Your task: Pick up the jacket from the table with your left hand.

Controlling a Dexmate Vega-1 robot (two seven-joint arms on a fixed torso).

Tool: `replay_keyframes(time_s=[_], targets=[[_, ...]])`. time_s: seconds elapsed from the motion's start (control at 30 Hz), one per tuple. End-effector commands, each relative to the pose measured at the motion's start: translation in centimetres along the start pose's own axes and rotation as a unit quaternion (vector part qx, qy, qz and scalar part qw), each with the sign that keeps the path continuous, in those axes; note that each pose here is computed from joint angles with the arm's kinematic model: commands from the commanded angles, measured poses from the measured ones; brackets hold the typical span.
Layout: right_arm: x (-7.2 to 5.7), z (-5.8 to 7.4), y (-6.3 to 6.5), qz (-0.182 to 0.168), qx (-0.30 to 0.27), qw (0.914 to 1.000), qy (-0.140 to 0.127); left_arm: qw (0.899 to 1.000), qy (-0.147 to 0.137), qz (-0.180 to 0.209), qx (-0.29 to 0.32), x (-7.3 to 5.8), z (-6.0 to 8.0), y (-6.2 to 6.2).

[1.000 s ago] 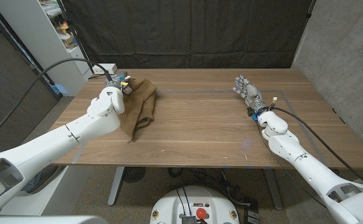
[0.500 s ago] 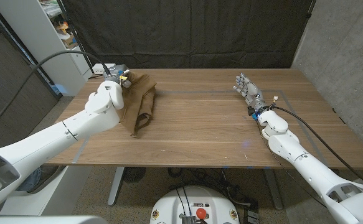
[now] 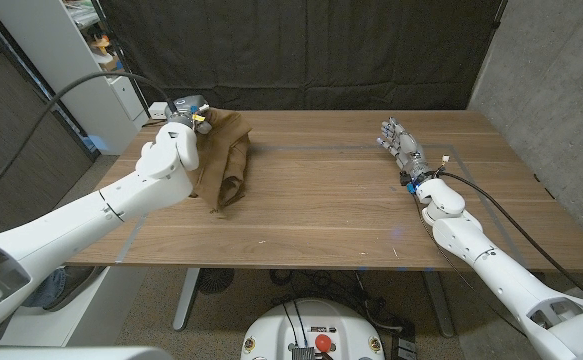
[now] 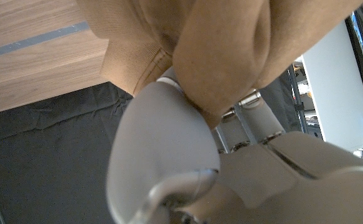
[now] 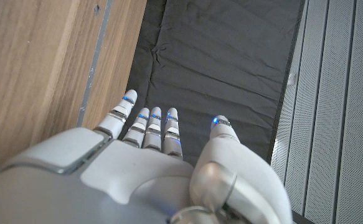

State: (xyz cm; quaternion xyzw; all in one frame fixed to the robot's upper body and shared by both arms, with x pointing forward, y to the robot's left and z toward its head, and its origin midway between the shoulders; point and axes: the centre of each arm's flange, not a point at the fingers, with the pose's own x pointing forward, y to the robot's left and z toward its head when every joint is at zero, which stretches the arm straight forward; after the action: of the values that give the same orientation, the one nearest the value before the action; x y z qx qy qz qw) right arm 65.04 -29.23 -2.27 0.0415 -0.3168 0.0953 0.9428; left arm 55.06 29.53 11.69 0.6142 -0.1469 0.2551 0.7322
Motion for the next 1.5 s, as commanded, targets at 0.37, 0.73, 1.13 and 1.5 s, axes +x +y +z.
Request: replay_keyframes(time_s=[0.37, 0.73, 1.13, 1.5], targets=[[-0.3, 0.7, -0.3, -0.002, 0.000, 1.0000, -0.008, 1.000, -0.008, 0.024, 0.013, -0.5, 1.3, 2.9], [-0.1, 1.2, -0.2, -0.001, -0.002, 0.9999, -0.012, 0.999, -0.012, 0.040, 0.017, -0.8, 1.5, 4.8], [0.0, 1.2, 0.1, -0.001, -0.001, 0.9999, -0.013, 0.998, -0.016, 0.055, 0.021, -0.9, 1.7, 6.2], [0.3, 1.4, 0.3, 0.000, 0.001, 0.9999, -0.017, 0.997, -0.014, 0.068, 0.031, -1.0, 2.0, 7.8]])
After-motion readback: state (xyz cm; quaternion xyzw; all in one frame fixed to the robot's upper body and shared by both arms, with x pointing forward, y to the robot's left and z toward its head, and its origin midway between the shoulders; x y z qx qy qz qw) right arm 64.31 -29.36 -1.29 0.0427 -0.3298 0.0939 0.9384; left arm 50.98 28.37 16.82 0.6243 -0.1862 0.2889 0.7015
